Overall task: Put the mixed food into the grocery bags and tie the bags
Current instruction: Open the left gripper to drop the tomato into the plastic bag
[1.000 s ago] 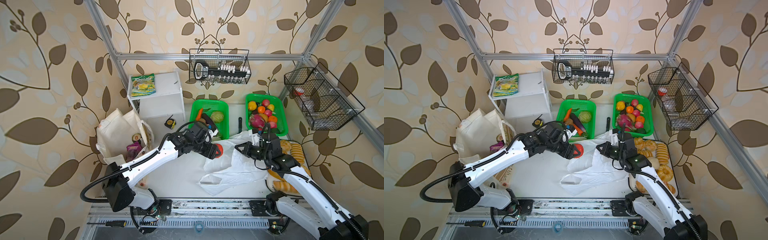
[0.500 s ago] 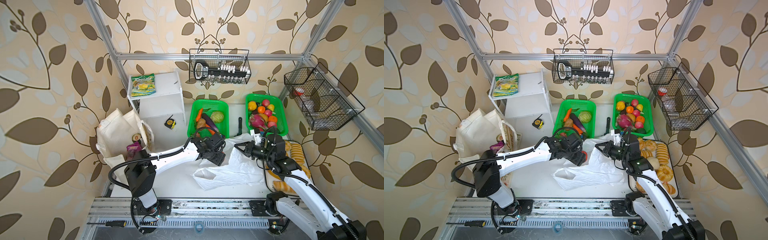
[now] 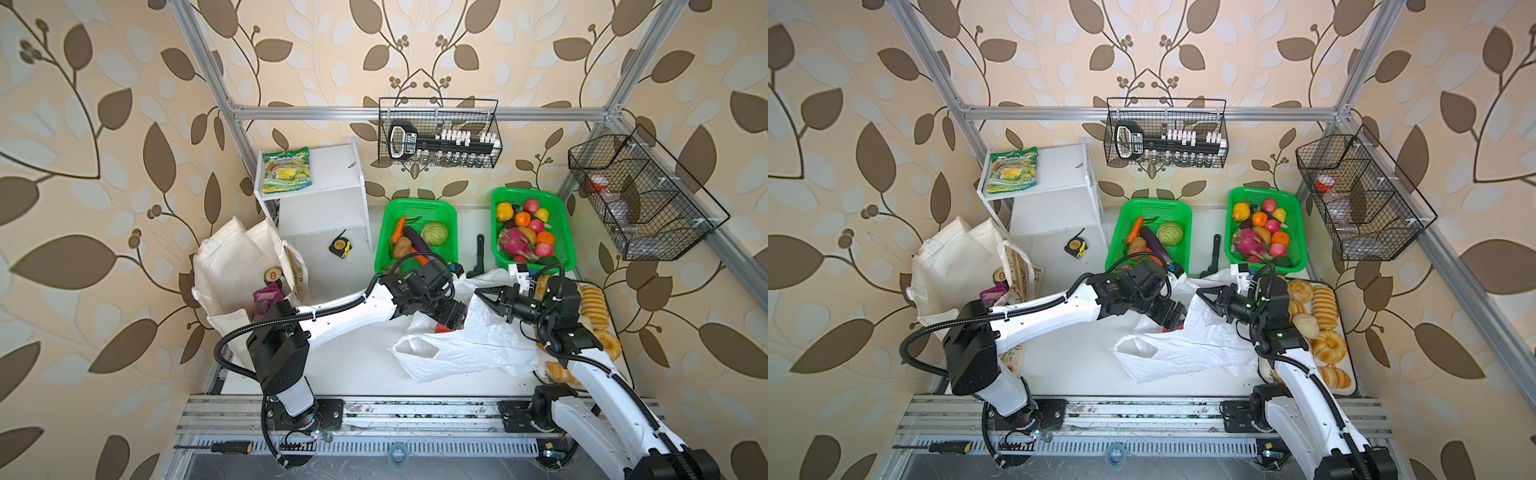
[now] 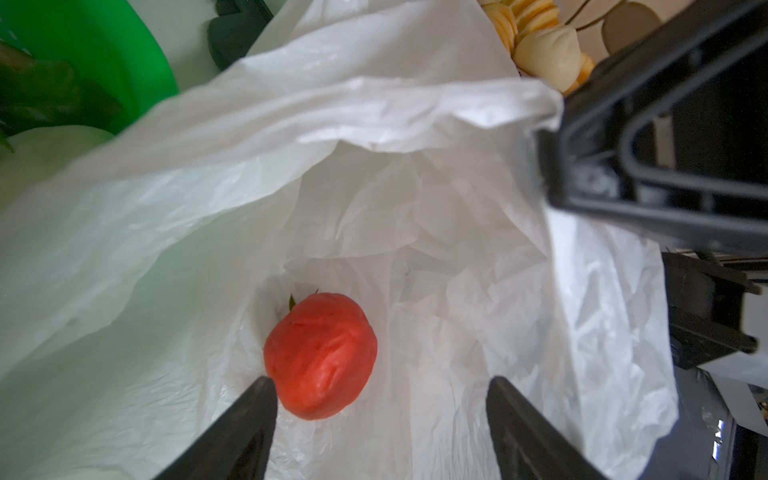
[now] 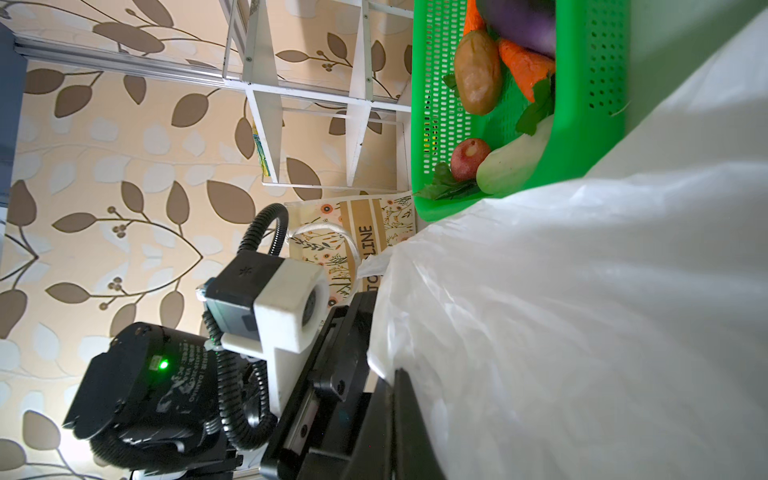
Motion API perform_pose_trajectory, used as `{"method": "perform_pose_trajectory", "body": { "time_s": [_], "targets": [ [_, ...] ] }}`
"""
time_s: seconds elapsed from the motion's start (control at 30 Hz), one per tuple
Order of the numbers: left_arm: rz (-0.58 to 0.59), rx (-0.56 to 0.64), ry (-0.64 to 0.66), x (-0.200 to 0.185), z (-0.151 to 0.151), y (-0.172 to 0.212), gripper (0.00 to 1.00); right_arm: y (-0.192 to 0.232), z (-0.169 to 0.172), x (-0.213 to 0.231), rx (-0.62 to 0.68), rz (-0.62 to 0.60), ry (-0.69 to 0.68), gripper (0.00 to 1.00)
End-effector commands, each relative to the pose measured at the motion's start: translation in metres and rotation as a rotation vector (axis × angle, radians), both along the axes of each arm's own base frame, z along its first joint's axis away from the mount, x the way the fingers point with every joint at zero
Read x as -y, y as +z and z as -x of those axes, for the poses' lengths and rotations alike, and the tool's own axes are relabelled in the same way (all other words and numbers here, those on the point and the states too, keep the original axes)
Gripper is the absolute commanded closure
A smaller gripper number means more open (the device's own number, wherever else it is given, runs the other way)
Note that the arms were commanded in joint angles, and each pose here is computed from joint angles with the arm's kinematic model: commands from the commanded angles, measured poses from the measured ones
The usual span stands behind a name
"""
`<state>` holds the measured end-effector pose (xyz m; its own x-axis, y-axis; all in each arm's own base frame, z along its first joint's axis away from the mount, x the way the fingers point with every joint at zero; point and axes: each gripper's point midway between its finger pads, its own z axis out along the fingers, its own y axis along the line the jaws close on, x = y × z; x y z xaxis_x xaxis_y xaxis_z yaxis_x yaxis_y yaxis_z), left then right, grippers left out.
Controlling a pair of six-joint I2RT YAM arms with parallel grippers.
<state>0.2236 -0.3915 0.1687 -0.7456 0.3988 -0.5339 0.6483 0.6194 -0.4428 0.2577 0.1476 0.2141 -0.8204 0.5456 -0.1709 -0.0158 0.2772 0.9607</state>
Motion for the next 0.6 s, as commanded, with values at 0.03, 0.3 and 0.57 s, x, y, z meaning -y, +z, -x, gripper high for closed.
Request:
{"method": "perform_pose_trajectory", "body": {
  "time_s": [0.03,0.3,0.57],
  "targets": [
    [0.070,0.013,-0.024,0.009,0.003,0.025,0.20,0.002,0.003,0.001,0.027,0.003,0.012,1.00],
    [0.253,0.196,-0.013,-0.015,0.012,0.121,0.17,-0.077,0.014,0.029,-0.108,0.313,-0.062,1.00],
    [0.091,0.376,0.273,-0.082,-0.045,0.130,0.06,-0.074,0.010,0.030,-0.094,0.293,-0.083,1.00]
  ]
}}
